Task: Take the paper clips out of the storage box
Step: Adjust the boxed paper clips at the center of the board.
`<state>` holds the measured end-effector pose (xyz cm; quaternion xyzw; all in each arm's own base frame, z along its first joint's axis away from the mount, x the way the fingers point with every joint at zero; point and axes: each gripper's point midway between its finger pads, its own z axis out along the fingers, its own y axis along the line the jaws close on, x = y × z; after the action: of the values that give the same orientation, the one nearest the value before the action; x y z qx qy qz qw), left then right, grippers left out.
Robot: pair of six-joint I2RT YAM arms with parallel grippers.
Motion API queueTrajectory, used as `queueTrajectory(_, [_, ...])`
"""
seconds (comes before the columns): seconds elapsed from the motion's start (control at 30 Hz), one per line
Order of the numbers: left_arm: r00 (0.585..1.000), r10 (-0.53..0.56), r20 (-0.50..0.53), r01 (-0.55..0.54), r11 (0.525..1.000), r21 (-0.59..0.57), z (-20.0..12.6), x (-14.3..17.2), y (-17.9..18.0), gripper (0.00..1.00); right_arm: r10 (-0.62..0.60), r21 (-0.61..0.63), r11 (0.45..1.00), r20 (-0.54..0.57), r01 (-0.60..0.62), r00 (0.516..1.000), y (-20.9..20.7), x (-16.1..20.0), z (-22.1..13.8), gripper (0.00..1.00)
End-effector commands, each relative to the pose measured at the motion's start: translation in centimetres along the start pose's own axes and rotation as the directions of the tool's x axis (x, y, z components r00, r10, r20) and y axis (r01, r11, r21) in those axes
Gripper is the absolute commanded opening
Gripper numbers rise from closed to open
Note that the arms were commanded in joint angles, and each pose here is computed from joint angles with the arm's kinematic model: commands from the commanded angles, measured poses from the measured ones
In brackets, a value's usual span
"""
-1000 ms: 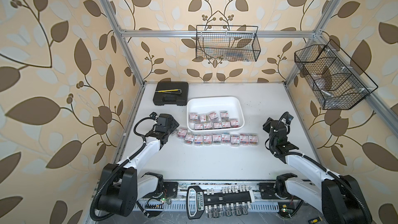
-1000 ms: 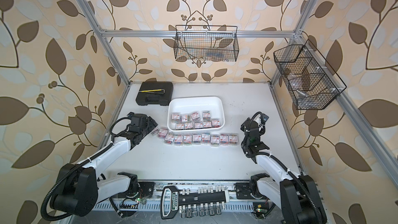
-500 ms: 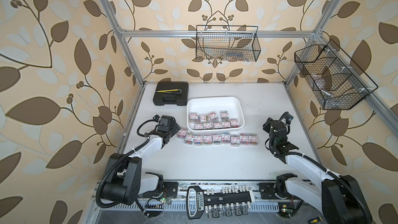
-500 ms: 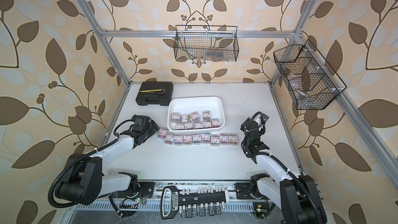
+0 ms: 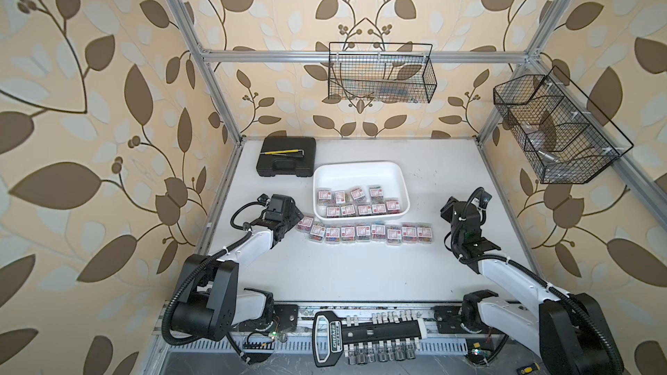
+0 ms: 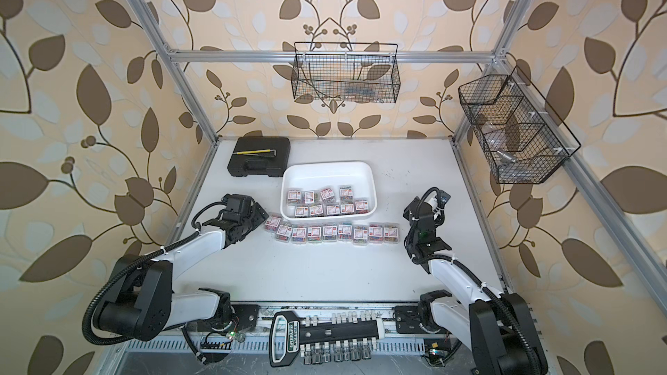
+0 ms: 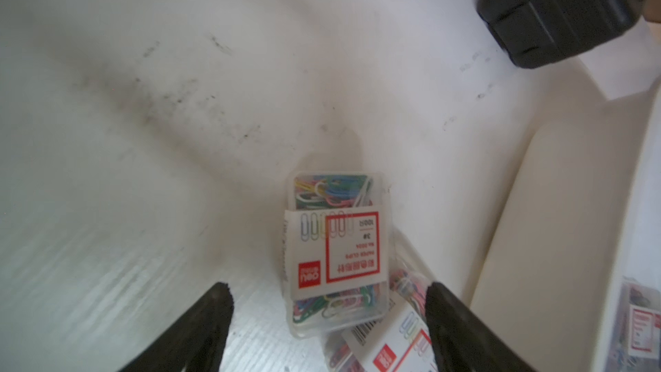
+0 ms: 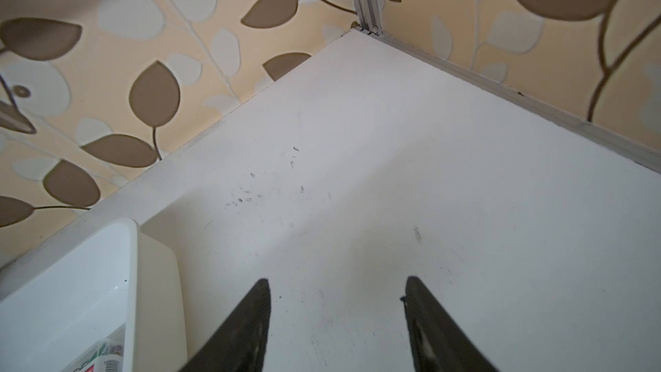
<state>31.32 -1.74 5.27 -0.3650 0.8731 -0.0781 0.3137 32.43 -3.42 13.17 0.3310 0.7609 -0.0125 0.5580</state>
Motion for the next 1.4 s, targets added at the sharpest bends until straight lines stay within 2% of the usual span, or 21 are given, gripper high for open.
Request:
queueTrajectory(0.0, [0.994,0.041,0.101,-0.033,0.996,-0.080,-1.1,-3.1,0.0,0.88,0.002,0.009,1.000,0.017,-0.002,1.000,0.3,-0.6,0.1,0.61])
queueTrajectory(0.3, [0.996,0.072,0.047,-0.064,0.985,-0.159,0.5,-2.7,0.3,0.80,0.004,0.012,1.000,0.020,-0.004,1.000,0.2,-0.6,0.0,0.61])
queueTrajectory(0.4, [0.996,0.085,0.018,-0.081,0.983,-0.164,0.9,-2.5,0.0,0.79,0.005,0.009,1.000,0.020,-0.005,1.000,0.2,-0.6,0.0,0.61])
queueTrajectory(0.6, [0.994,0.081,-0.070,-0.097,0.962,-0.257,2.4,-1.3,0.9,0.77,0.006,0.006,1.000,0.021,-0.006,1.000,0.2,-0.6,-0.1,0.61])
queueTrajectory(0.97, [0.998,0.058,-0.028,-0.064,0.894,-0.444,-1.4,-2.3,4.7,0.77,0.011,0.007,1.000,0.025,-0.011,1.000,0.1,-0.7,-0.1,0.61])
queueTrajectory(1.13, [0.996,0.079,-0.029,-0.083,0.891,-0.446,-2.0,-2.5,4.8,0.77,0.010,0.006,1.000,0.026,-0.011,1.000,0.0,-0.7,-0.2,0.62])
queueTrajectory(1.2, [0.997,0.079,0.001,-0.071,0.907,-0.415,-2.8,-3.3,4.2,0.77,0.012,0.006,1.000,0.026,-0.012,1.000,0.0,-0.7,-0.2,0.61])
queueTrajectory(1.37, [0.995,0.095,0.013,-0.086,0.938,-0.336,-2.4,-3.8,2.4,0.85,0.012,0.006,1.000,0.026,-0.012,1.000,0.0,-0.7,-0.2,0.61])
